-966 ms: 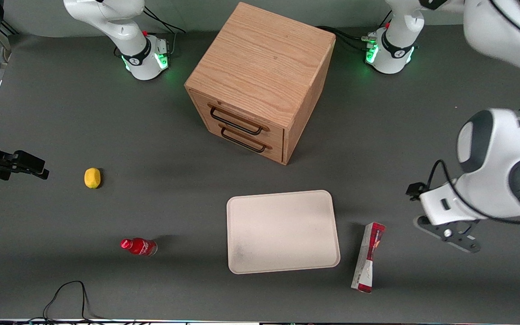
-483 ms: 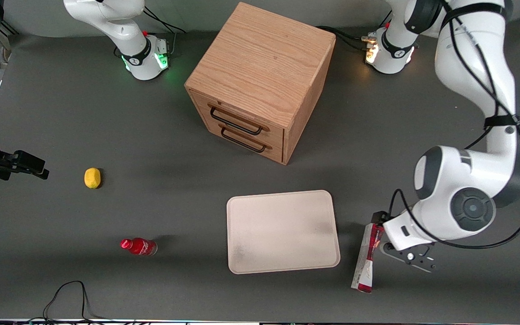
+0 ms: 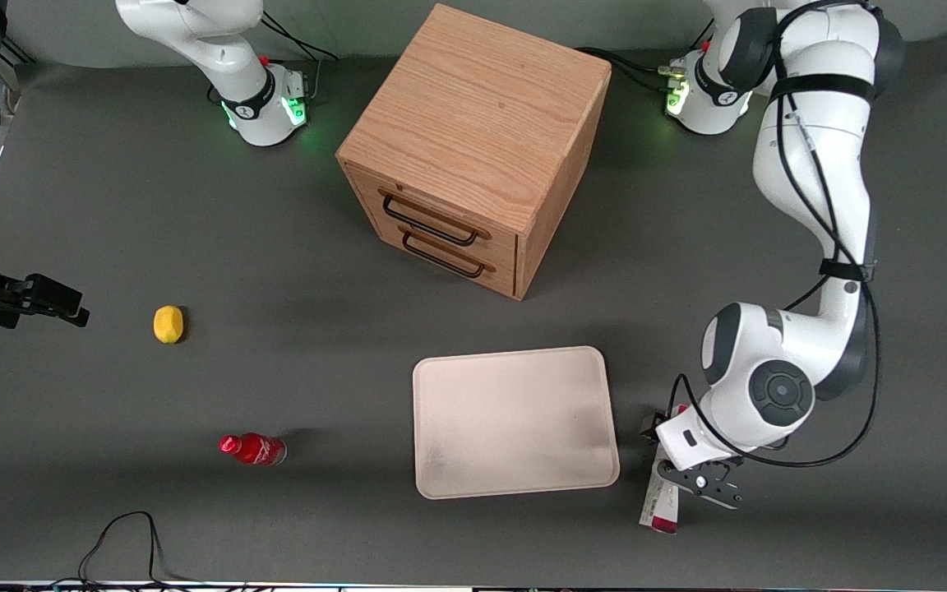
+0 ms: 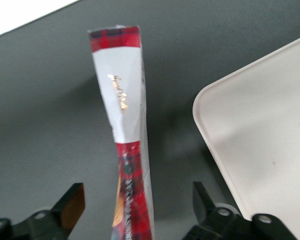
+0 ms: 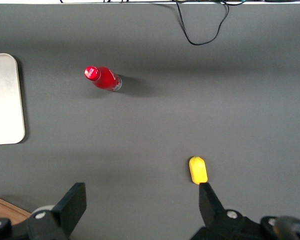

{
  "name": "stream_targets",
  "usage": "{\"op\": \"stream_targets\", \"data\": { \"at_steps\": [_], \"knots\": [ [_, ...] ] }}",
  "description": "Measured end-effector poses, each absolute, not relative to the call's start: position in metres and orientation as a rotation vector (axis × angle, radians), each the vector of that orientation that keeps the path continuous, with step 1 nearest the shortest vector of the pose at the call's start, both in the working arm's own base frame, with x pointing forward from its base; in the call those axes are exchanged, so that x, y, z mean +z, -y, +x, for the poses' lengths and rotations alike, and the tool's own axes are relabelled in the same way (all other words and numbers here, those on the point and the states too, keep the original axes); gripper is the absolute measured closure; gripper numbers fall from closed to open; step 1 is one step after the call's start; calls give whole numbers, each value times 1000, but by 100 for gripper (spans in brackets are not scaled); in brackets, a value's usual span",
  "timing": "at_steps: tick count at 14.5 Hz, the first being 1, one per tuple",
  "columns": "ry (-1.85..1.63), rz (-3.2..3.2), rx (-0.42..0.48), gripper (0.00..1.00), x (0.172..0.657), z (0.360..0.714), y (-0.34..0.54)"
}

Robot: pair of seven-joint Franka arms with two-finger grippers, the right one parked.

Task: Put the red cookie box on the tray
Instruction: 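Close the left gripper on the cookie box's end and lift it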

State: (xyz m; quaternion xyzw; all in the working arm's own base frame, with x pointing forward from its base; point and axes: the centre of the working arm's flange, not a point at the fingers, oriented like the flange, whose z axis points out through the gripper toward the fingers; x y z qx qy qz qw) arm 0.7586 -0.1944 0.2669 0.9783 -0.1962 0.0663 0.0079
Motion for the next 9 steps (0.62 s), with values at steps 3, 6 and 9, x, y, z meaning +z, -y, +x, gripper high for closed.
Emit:
{"op": "stream_targets", "data": {
  "at_steps": [3, 6, 9],
  "knots": [
    [620, 3054, 249, 44, 241, 754, 197],
    [615, 3064, 252, 75, 231, 752, 191],
    [612, 3069, 254, 89, 233, 753, 189]
  ]
}}
